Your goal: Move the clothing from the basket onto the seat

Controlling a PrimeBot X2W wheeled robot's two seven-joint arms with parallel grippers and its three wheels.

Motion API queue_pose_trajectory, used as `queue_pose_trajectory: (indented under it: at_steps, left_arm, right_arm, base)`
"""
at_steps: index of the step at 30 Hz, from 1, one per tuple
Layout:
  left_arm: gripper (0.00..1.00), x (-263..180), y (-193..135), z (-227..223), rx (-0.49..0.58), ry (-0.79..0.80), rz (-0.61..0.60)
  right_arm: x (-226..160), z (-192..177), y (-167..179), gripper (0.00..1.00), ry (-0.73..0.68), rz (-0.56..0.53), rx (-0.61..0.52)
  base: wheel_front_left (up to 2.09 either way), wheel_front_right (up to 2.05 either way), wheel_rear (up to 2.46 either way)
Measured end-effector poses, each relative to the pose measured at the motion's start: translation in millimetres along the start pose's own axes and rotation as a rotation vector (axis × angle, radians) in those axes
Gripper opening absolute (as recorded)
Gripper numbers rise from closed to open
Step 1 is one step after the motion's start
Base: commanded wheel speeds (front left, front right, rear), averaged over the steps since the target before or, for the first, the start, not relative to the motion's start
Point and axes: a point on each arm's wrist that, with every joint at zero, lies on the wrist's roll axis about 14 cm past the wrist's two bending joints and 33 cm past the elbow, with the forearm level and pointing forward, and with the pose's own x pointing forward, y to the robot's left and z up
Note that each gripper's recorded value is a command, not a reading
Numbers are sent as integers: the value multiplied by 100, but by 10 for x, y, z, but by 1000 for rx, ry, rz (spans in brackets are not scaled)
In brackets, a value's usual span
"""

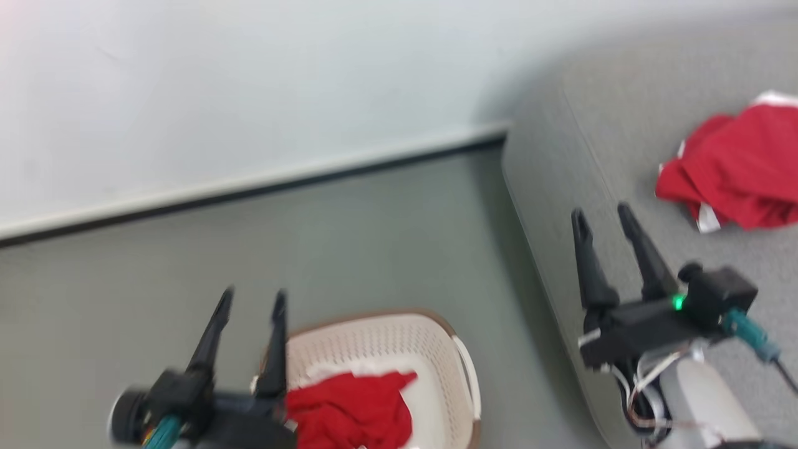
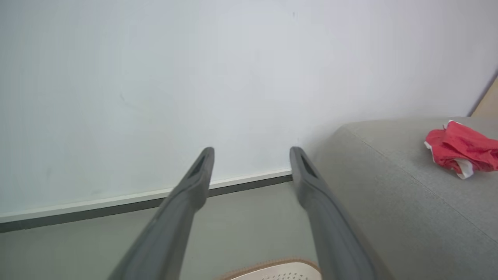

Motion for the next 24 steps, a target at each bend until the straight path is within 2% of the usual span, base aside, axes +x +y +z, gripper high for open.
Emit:
queue_pose_trajectory:
  at_steps: [6, 14, 18, 24]
  left_arm:
    - [100, -462, 375, 238, 20, -26, 143]
    - [100, -951, 721, 602, 82, -110, 280]
    - [100, -1081, 713, 712, 109, -141, 277]
    - [100, -1188, 602, 616, 137, -110, 217]
  right_arm:
    - [-233, 103, 317, 100, -31, 45, 0]
    - [-433, 240, 513, 100, -75, 60, -13]
    - [-556, 215, 614, 100, -70, 69, -19]
    - [-738, 168, 706, 100, -60, 67, -17]
  base:
    - [0, 0, 0]
    - [0, 0, 0]
    - [0, 0, 0]
    - [0, 0, 0]
